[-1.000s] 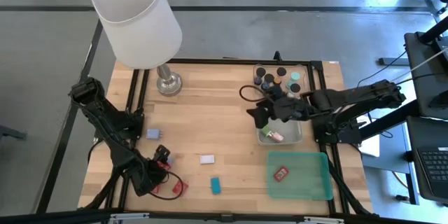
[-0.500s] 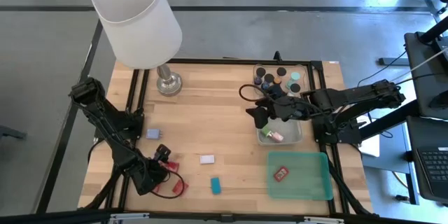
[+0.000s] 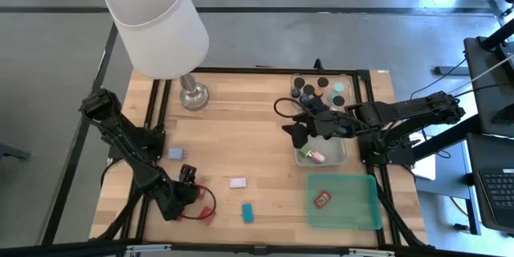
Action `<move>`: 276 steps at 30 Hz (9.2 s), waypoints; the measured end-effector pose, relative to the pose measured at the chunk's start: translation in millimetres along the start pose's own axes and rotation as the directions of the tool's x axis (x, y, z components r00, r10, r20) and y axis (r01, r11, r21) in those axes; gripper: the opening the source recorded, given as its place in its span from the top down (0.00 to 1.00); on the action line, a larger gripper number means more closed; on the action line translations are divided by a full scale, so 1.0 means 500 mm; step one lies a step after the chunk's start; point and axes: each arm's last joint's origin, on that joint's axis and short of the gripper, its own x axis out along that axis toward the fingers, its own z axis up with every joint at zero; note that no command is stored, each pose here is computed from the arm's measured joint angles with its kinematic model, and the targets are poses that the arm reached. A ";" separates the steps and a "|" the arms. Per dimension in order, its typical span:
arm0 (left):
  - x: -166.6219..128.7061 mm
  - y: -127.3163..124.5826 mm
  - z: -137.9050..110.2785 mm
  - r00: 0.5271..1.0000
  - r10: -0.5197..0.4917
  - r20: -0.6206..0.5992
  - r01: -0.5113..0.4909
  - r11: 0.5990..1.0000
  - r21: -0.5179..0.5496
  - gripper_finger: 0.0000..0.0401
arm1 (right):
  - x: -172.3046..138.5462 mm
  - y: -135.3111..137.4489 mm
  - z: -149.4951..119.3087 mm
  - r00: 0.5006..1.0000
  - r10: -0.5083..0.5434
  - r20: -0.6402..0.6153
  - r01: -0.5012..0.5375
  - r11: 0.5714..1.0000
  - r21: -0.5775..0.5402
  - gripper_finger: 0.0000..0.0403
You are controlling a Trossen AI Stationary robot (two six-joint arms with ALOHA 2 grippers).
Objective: Pick & Place Office items
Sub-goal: Put the top red charger adapter into the white bin, then put the middle purple charger adapter into the white bin
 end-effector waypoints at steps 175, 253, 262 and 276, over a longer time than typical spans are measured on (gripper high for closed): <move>-0.150 0.211 0.109 0.921 -0.119 -0.372 -0.176 0.724 -0.667 0.26 | 0.103 -0.236 -0.228 0.629 -0.535 -0.564 0.641 0.767 -0.012 0.34; -0.203 0.162 0.072 0.381 0.732 0.565 -0.075 0.634 -0.770 0.49 | 0.134 -0.016 -0.022 0.936 0.350 0.050 -0.352 0.910 0.218 0.15; -0.264 0.223 0.136 0.159 0.716 0.680 -0.119 0.697 -0.707 0.49 | 0.102 0.022 0.040 0.753 0.570 0.329 -0.614 0.788 0.042 0.15; -0.303 0.320 0.202 -0.341 0.267 0.901 -0.344 0.857 -0.384 0.49 | 0.042 0.045 0.087 0.431 0.723 0.539 -0.865 0.502 0.019 0.15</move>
